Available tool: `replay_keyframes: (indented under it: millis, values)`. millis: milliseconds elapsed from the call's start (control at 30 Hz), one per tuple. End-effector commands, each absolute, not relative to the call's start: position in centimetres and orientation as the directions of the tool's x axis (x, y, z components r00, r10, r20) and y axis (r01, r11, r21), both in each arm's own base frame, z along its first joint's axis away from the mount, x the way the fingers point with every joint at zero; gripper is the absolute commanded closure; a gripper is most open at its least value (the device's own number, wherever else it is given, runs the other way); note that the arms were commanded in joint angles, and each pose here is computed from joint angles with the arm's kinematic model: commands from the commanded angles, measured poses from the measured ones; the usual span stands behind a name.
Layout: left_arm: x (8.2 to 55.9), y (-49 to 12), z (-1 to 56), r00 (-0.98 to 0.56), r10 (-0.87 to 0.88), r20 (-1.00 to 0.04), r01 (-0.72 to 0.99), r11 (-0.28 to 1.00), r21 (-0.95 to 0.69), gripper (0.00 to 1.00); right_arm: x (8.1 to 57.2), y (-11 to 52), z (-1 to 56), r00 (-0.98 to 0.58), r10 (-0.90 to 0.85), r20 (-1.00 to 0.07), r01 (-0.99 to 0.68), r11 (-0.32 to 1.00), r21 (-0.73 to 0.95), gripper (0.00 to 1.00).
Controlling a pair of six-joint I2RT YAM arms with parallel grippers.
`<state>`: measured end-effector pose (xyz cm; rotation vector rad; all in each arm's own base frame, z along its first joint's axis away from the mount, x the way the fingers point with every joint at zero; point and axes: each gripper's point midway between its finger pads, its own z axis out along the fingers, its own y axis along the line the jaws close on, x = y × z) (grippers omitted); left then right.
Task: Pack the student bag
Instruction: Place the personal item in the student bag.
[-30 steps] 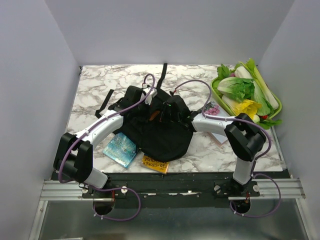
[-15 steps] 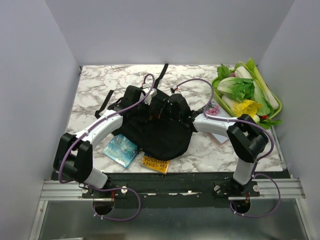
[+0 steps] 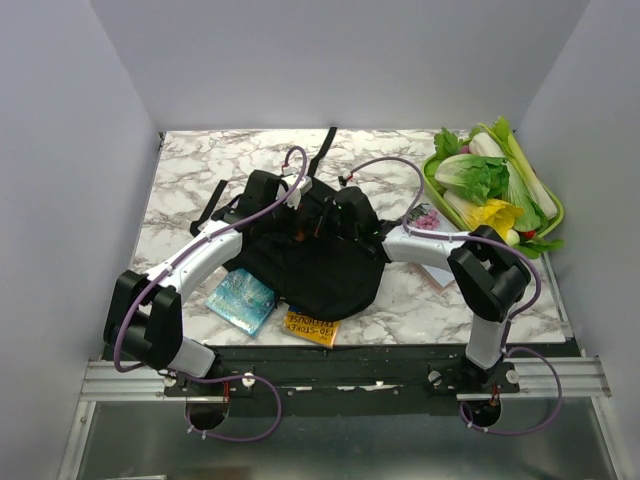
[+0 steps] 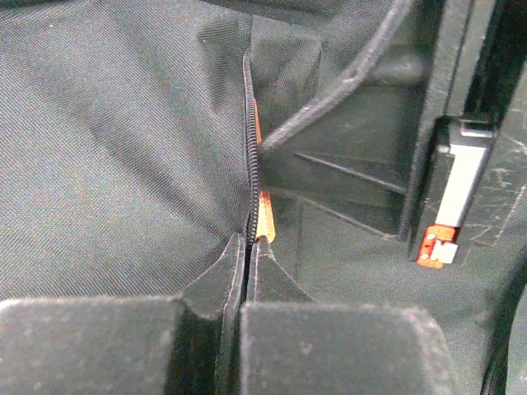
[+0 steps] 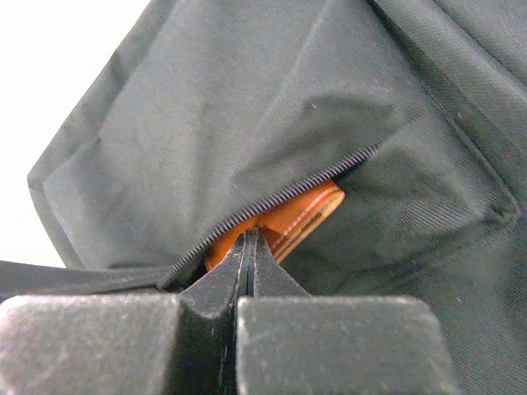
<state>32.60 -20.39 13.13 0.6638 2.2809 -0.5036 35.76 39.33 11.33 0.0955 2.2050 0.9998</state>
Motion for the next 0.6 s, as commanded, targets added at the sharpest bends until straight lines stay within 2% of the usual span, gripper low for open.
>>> replay_keyframes:
  millis: [0,567]
  values:
    - [31.7,-20.8,14.1,-0.615,0.313,-0.724,0.617,0.762,-0.196,1.00,34.4,38.1,11.4,-0.744,0.323,-0.584,-0.217,0.711,0.669,0.99]
    - [31.4,-21.0,14.0,-0.623,0.302,-0.721,0.615,0.759,-0.214,1.00,34.7,38.6,11.3,-0.737,0.349,-0.579,-0.226,0.680,0.698,0.99]
